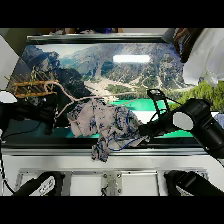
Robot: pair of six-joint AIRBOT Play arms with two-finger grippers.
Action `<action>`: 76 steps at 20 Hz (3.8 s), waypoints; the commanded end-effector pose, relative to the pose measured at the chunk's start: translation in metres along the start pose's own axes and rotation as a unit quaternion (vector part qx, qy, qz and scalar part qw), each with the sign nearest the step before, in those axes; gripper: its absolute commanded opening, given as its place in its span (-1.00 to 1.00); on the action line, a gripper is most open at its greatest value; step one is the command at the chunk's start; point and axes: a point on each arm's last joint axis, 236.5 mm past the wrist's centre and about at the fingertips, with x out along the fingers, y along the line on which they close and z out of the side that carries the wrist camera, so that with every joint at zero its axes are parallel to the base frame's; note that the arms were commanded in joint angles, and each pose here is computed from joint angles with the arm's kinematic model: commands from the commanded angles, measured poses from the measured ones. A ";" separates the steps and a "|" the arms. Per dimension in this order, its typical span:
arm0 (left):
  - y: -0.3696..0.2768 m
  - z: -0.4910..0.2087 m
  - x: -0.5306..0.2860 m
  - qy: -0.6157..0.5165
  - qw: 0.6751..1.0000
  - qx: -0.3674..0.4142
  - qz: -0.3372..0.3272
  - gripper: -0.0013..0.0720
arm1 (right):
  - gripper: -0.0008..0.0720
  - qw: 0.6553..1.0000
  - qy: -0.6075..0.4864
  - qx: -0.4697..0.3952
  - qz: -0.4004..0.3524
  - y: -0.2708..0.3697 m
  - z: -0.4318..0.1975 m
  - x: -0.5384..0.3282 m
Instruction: Fold the clothes and pants, and hang the long-sleeved shirts on hangers.
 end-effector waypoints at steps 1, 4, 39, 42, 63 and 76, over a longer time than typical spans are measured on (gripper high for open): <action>-0.002 0.000 0.007 -0.006 1.000 0.004 -0.003 -0.92 | -0.94 1.000 0.000 0.000 0.001 0.000 0.000 0.000; 0.000 -0.003 0.004 -0.008 1.000 -0.002 0.002 -0.92 | -0.94 1.000 0.003 0.000 0.015 0.007 -0.002 0.000; -0.010 0.022 0.071 0.016 0.997 0.038 -0.066 -0.92 | -0.94 0.996 -0.056 0.066 0.026 -0.024 0.025 -0.099; -0.012 0.018 0.072 0.020 0.997 0.037 -0.069 -0.92 | -0.94 0.996 -0.056 0.066 0.026 -0.024 0.025 -0.099; -0.013 0.004 0.073 0.045 0.998 0.045 -0.020 -0.92 | -0.94 0.995 -0.066 0.072 0.011 -0.032 0.029 -0.100; -0.004 0.014 0.103 0.032 0.998 0.050 -0.025 -0.92 | -0.94 0.995 -0.056 0.061 0.052 -0.012 0.025 -0.102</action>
